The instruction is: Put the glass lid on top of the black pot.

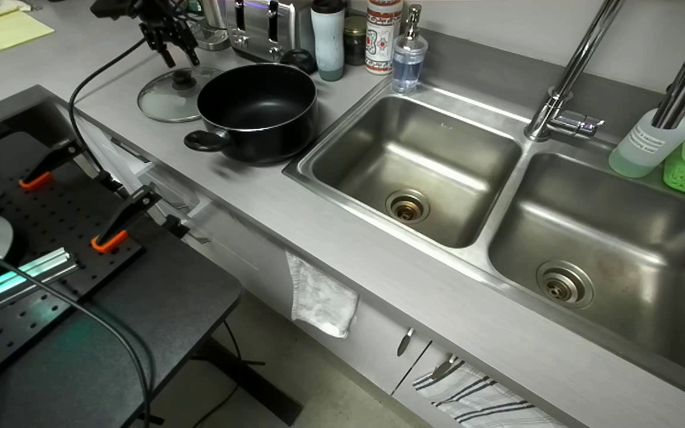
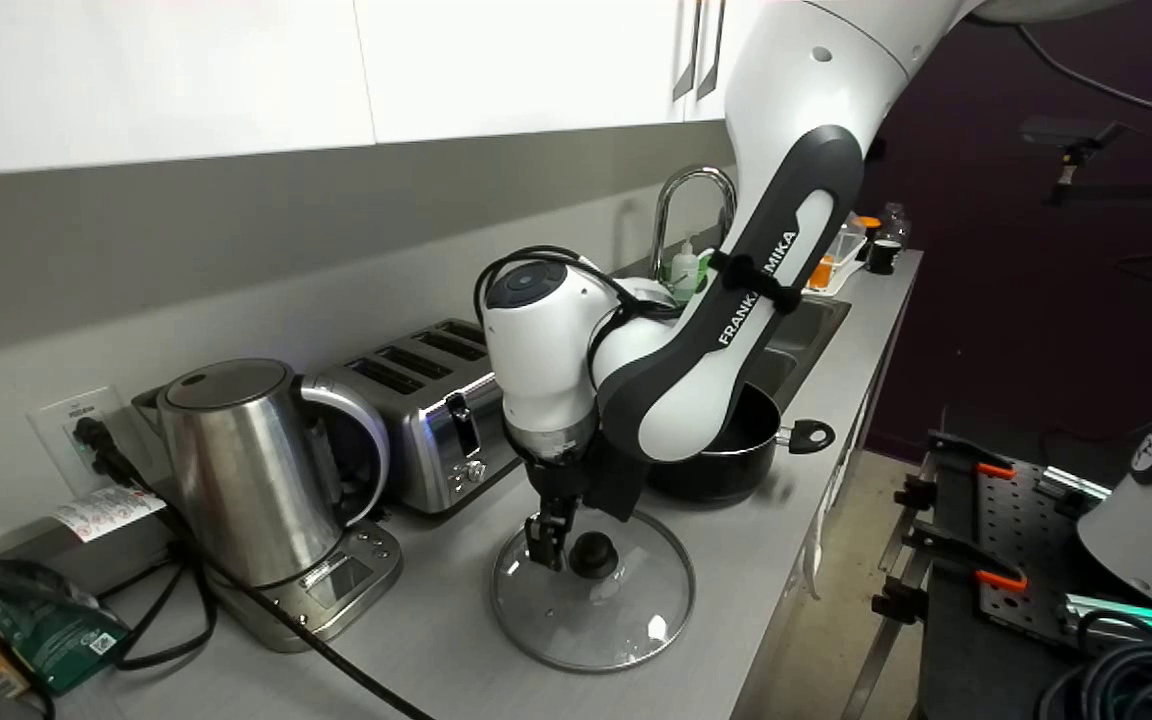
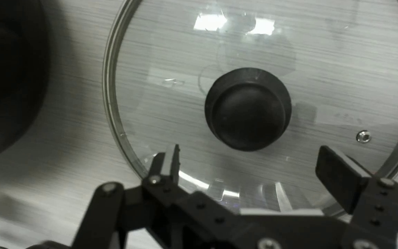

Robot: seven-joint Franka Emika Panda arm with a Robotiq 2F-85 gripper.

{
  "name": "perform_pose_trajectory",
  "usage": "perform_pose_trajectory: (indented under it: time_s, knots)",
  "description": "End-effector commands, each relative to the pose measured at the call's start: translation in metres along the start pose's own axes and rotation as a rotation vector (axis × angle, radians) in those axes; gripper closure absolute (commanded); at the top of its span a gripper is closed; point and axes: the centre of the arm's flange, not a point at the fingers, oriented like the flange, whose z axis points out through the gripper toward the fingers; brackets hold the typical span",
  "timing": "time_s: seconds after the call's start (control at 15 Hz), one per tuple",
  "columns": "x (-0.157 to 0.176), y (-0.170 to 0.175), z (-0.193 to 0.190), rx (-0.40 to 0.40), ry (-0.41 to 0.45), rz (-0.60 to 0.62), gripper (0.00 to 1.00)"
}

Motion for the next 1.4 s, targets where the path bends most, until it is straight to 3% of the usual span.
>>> perform_pose_trajectory:
  time_s: [0.0, 1.33]
  knots:
    - [0.01, -0.007, 0.007, -0.009, -0.022, -0.027, 0.0]
    - [-0.008, -0.005, 0.017, -0.021, -0.082, -0.107, 0.0]
